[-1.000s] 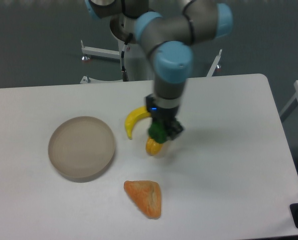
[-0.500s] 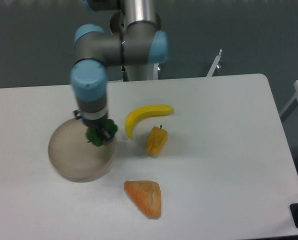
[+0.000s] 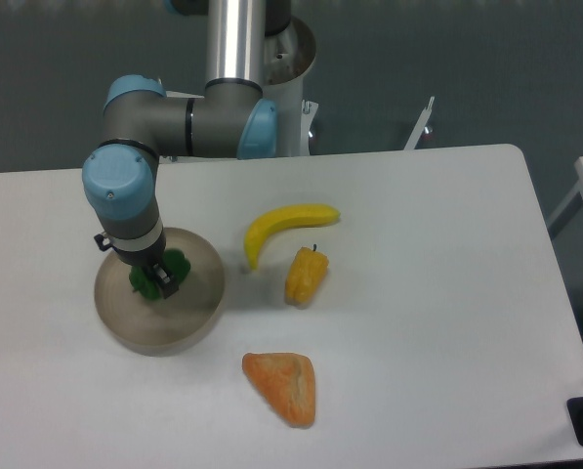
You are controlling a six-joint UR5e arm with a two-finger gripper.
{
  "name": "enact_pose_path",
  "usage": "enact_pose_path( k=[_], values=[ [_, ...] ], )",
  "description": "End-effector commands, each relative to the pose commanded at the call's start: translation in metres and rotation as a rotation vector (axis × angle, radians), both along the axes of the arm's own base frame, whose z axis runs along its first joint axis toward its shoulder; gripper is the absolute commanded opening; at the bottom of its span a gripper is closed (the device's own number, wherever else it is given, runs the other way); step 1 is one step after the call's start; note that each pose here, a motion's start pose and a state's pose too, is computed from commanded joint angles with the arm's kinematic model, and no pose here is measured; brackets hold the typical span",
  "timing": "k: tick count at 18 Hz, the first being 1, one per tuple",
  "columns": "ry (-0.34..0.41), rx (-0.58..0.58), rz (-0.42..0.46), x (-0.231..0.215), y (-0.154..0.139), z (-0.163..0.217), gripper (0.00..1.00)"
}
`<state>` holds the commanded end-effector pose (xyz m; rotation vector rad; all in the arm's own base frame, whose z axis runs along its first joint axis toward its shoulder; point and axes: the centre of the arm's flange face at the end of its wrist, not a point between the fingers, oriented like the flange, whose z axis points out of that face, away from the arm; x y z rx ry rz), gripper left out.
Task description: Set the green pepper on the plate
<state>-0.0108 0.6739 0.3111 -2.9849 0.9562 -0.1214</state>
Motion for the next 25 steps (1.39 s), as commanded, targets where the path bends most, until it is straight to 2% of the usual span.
enact_pose_path(
  k=[5,10,12,14,18,21,25],
  values=[
    [0.018,0.042,0.012,-0.012,0.003,0.023,1.0],
    [0.049,0.12,0.182,-0.141,-0.026,0.073,1.0],
    [0.069,0.146,0.178,-0.194,-0.039,0.089,1.0],
    [0.08,0.155,0.185,-0.218,-0.049,0.097,1.0],
    [0.115,0.154,0.069,-0.286,-0.08,0.103,1.0],
    [0.152,0.097,0.012,-0.312,-0.095,0.089,1.0],
    [0.138,0.068,-0.035,-0.348,-0.107,0.069,1.0]
  ],
)
